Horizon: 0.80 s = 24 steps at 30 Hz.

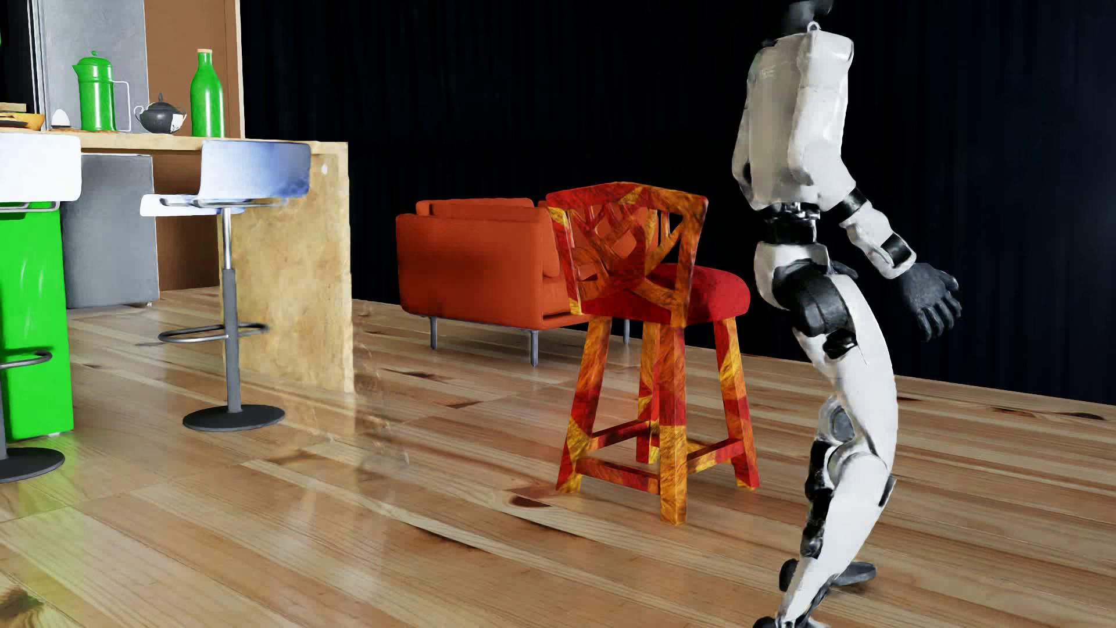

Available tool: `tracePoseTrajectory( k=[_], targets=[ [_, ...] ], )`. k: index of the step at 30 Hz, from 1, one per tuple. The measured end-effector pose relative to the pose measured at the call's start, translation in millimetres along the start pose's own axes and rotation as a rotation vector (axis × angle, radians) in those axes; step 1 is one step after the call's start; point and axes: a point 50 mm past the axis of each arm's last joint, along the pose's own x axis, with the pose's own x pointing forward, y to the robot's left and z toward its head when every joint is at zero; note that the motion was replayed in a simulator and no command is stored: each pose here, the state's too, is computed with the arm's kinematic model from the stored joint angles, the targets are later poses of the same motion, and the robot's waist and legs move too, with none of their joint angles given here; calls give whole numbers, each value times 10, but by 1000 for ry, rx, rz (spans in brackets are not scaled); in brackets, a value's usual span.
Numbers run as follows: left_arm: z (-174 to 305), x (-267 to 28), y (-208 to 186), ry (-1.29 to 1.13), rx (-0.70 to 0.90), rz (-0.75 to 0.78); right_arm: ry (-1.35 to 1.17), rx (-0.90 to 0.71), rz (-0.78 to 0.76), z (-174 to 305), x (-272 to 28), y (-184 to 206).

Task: Go around the stool

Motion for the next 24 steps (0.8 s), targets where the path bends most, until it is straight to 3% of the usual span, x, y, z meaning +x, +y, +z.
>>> tracePoseTrajectory(
  k=[2, 3, 5, 7, 9, 11, 12, 15, 18, 20, 22, 24],
  targets=[
    [1070, 190, -182, -265, -36, -62, 80, -31, 33, -195, -119, 113],
    [989, 153, -300, -275, -31, -98, 56, -30, 69, 21, -40, 298],
    [290, 7, -136, -139, -92, -43, -96, -107, 128, 677, 128, 581],
    [-292, -185, 191, 59, -196, 107, -169, -22, 21, 787, 216, 325],
    [-657, -288, 207, 263, -230, 171, -227, -45, -45, 819, 216, 111],
    [-971, -397, 138, 449, -41, 127, -319, -36, 42, 876, 165, 484],
    [-927, -347, 93, 452, -14, 99, -316, -130, 88, 759, 129, 561],
    [-371, -92, 127, 218, 24, 53, -71, -84, -28, 119, 18, 247],
    [319, 105, -84, -96, 103, -9, 112, -39, -90, -328, -176, 101],
    [692, 105, -153, -258, 123, -2, 25, 17, -137, -184, -98, 5],
    [460, 85, -63, -171, 86, -5, -135, 40, -208, 119, 26, -201],
    [-47, -70, 5, 7, -5, 3, -313, 85, -203, 706, 147, -146]
  ],
)
